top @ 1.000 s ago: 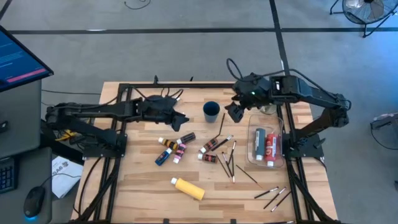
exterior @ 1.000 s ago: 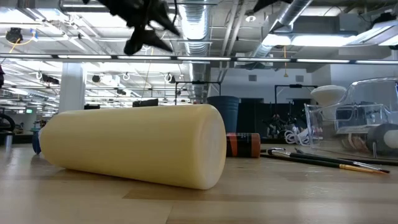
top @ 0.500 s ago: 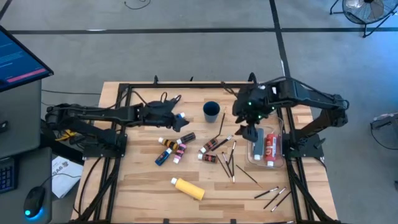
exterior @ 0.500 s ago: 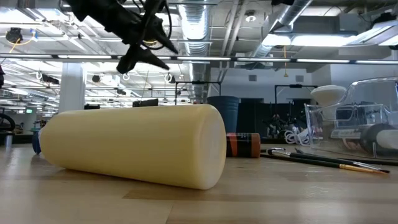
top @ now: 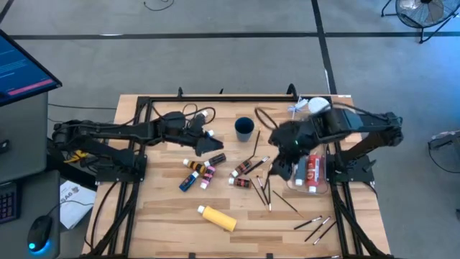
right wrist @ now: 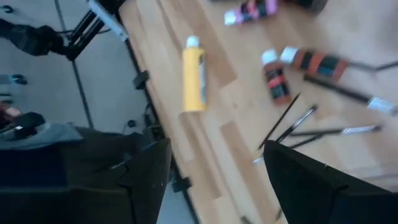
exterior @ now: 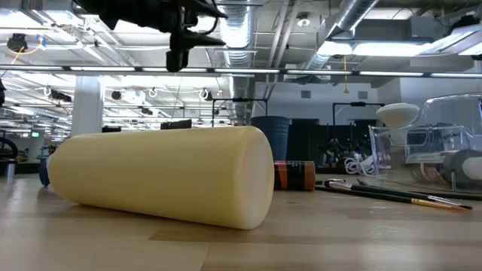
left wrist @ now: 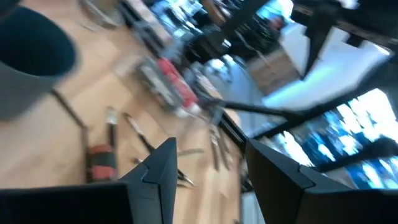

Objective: Pick & Place Paint Supplies
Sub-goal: Put the paint brush into the blue cup

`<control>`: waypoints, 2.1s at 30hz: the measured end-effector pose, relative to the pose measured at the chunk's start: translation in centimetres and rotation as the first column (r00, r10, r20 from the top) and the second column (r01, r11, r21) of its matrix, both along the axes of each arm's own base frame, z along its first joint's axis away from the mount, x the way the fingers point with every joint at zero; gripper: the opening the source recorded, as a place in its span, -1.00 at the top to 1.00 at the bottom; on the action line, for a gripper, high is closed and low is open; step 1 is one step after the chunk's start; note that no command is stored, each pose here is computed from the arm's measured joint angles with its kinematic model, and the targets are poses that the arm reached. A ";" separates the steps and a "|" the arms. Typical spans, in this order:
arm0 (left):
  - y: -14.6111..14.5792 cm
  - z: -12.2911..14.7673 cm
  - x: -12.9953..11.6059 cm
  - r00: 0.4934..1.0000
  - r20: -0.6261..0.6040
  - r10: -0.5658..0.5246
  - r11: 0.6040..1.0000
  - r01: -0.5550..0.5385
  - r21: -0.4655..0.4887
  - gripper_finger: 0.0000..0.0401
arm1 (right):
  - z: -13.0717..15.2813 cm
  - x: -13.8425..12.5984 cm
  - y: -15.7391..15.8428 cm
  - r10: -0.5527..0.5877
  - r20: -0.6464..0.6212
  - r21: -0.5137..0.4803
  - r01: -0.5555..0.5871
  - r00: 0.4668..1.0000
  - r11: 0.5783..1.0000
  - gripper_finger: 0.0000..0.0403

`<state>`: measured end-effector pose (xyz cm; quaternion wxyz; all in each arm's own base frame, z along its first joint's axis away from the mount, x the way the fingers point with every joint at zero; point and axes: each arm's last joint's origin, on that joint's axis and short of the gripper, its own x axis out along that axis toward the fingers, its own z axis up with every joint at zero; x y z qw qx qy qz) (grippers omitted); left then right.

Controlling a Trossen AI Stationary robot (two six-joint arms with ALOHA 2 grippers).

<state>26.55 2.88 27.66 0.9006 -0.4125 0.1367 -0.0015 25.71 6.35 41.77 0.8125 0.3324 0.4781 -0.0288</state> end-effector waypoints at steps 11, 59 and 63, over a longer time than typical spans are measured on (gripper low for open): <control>-3.0 0.0 0.1 0.985 0.010 -0.170 0.983 0.169 0.069 0.26 | -3.8 -4.0 10.0 -0.289 -0.083 -0.019 0.289 0.954 0.957 -0.24; -7.0 1.2 0.1 0.986 0.118 0.121 0.992 -0.117 -0.045 0.26 | -28.6 -10.9 17.3 -0.153 -0.345 -0.163 0.101 0.926 0.981 0.20; -7.6 1.6 0.0 0.976 0.156 0.149 0.988 -0.140 -0.071 0.26 | -28.7 -10.3 18.2 -0.171 -0.397 -0.216 0.090 0.902 0.972 0.33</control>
